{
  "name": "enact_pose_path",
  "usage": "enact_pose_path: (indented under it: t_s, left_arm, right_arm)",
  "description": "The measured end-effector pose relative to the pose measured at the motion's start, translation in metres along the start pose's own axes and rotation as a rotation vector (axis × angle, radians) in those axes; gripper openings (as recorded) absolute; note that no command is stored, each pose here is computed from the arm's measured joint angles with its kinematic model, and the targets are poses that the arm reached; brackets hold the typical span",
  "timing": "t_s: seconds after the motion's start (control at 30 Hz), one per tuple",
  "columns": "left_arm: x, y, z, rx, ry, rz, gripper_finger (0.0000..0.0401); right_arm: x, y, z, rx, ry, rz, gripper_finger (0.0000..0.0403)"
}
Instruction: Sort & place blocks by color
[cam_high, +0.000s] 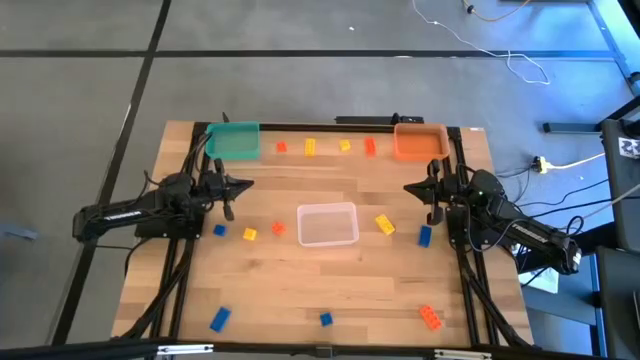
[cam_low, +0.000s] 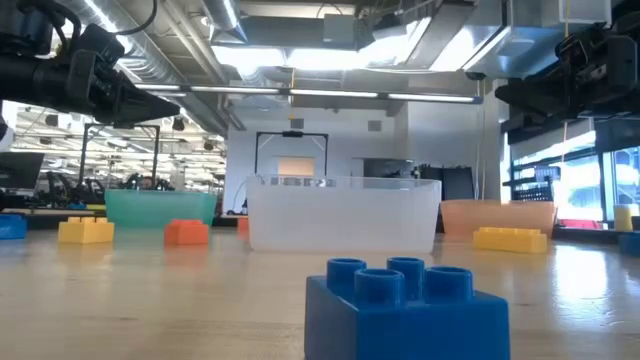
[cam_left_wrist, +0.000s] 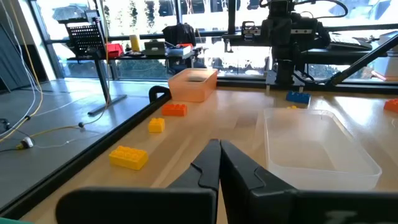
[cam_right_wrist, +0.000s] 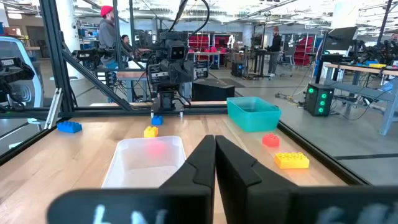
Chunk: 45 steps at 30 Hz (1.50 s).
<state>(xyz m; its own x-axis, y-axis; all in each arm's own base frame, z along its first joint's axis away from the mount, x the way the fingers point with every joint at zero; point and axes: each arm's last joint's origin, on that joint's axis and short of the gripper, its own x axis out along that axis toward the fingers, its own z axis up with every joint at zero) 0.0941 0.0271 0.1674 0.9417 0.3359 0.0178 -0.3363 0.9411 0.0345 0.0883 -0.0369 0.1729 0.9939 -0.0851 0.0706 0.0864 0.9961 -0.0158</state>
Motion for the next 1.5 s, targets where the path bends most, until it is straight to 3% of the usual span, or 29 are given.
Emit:
enact_pose_path:
  t_s: [0.87,1.23,1.33,1.5]
  left_arm:
    - [0.000,0.000,0.000,0.000,-0.001,0.000,0.0000]
    - [0.000,0.000,0.000,0.000,0.000,0.000,0.0000]
    - [0.000,0.000,0.000,0.000,-0.001,0.000,0.0000]
    - [0.000,0.000,0.000,0.000,-0.001,0.000,0.0000]
  right_arm:
    - [0.000,0.000,0.000,0.006,-0.004,0.001,0.0014]
    - [-0.001,0.001,0.010,0.220,-0.068,0.009,0.0003]
    - [-0.003,0.001,0.021,0.312,-0.015,-0.005,0.0003]
    - [-0.009,0.003,0.047,0.379,0.189,-0.097,0.0001]
